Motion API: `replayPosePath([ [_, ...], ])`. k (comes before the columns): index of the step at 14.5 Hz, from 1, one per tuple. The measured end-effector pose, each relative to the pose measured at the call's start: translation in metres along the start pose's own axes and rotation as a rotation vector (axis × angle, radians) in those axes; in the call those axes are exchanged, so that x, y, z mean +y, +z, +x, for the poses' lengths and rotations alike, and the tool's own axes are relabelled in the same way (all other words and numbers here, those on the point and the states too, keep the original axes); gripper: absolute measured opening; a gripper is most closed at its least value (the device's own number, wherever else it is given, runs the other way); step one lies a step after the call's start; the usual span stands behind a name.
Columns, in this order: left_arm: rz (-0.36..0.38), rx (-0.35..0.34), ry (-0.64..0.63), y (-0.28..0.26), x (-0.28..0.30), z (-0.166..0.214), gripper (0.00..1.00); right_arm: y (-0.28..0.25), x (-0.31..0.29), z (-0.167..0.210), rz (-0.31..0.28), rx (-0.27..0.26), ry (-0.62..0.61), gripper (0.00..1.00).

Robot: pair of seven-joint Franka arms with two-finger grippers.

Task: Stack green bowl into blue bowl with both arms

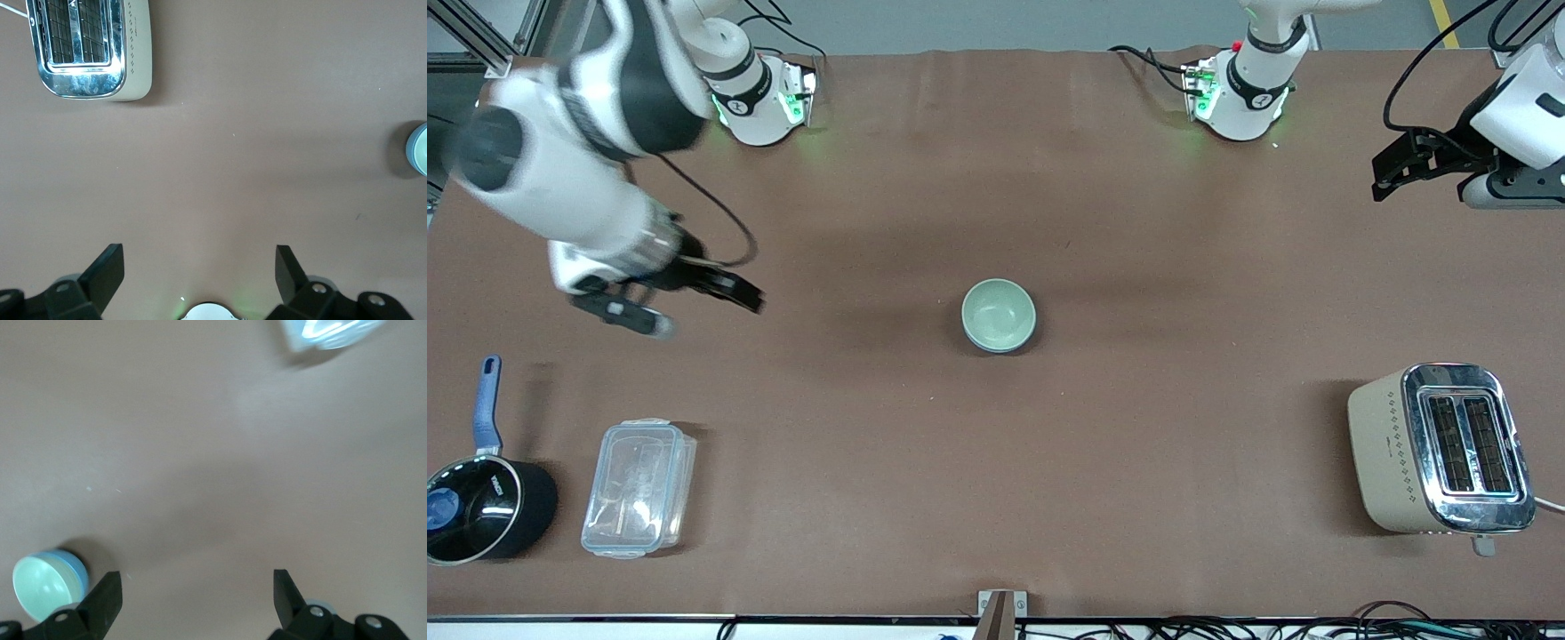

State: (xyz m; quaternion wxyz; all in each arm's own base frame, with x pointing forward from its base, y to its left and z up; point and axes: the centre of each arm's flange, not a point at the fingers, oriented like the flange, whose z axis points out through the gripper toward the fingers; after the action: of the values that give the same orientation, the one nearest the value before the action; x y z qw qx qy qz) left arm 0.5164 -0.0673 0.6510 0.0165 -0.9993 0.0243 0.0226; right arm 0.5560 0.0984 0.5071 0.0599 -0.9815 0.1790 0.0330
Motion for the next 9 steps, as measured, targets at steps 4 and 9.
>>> replayPosePath([
  [4,0.0,0.0,-0.003,0.0,-0.002,0.0,1.0,-0.08,0.105,-0.015,-0.051,0.033,-0.102,1.0],
  [9,-0.001,0.0,-0.004,0.0,-0.003,0.0,1.0,-0.125,0.142,-0.028,-0.067,0.116,-0.225,1.0],
])
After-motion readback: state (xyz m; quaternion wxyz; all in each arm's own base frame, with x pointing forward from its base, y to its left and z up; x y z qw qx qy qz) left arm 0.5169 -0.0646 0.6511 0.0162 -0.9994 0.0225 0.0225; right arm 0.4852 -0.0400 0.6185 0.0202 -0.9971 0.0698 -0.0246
